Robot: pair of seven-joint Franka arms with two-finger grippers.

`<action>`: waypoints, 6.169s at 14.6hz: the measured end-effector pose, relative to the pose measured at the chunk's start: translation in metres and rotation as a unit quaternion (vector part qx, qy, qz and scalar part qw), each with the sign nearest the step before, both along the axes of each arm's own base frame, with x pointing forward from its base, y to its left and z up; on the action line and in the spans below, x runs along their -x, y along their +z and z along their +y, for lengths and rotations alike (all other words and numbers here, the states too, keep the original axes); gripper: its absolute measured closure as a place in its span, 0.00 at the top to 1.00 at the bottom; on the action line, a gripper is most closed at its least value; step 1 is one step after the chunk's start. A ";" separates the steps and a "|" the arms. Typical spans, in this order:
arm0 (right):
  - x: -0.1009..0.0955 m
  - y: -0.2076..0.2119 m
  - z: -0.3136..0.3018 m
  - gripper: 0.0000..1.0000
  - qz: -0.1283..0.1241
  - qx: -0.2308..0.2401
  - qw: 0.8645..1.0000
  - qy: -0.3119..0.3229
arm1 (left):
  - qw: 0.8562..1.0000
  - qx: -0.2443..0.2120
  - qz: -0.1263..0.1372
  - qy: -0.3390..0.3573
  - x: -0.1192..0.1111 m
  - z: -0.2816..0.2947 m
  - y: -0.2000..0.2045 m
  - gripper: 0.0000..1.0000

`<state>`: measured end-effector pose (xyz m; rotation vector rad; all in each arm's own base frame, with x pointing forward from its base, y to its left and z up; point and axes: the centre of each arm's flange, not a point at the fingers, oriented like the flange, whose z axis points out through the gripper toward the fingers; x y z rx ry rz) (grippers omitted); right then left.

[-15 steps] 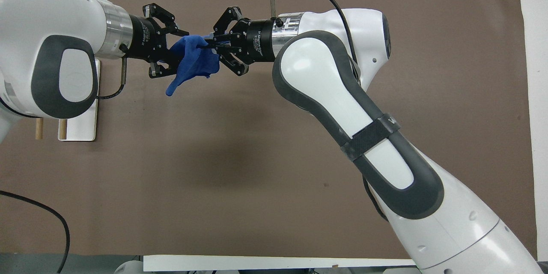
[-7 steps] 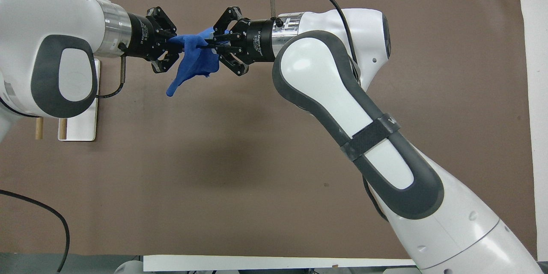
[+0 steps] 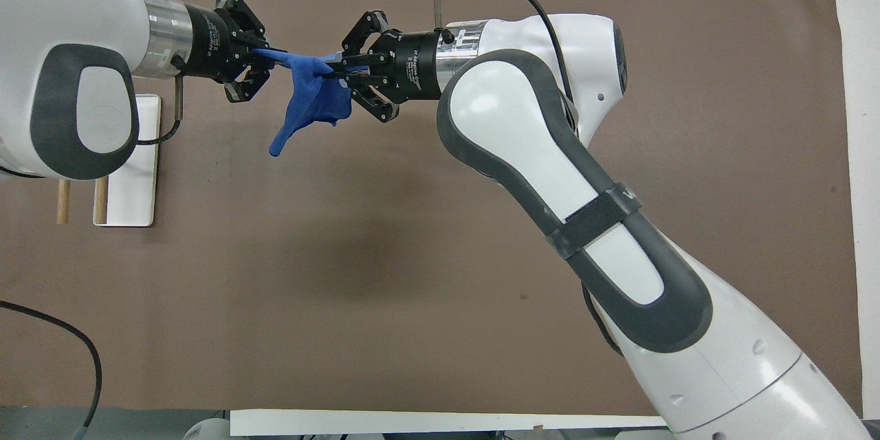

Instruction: Right arm passes towel to left arm to hang

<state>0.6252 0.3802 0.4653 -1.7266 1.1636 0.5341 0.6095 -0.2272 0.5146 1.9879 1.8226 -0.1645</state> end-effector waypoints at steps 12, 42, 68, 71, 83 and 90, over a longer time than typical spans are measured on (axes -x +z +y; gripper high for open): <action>-0.019 0.035 -0.129 1.00 -0.184 0.358 0.887 0.227 | 0.976 -0.004 0.009 0.217 -0.040 0.166 0.012 0.03; 0.091 0.172 -0.415 1.00 -0.179 0.494 0.690 0.498 | 0.900 -0.075 0.017 0.429 0.042 0.352 -0.013 0.03; 0.100 0.170 -0.411 1.00 -0.160 0.479 0.695 0.512 | 0.923 -0.117 0.033 0.365 0.068 0.396 -0.083 0.20; 0.100 0.170 -0.411 1.00 -0.160 0.479 0.695 0.512 | 0.924 -0.118 0.033 0.363 0.069 0.398 -0.084 0.51; 0.100 0.170 -0.414 1.00 -0.159 0.479 0.696 0.511 | 0.982 -0.173 0.011 0.074 0.036 0.316 -0.026 1.00; 0.099 0.170 -0.412 1.00 -0.162 0.476 0.698 0.510 | 0.938 -0.199 -0.014 -0.284 0.040 0.177 0.000 1.00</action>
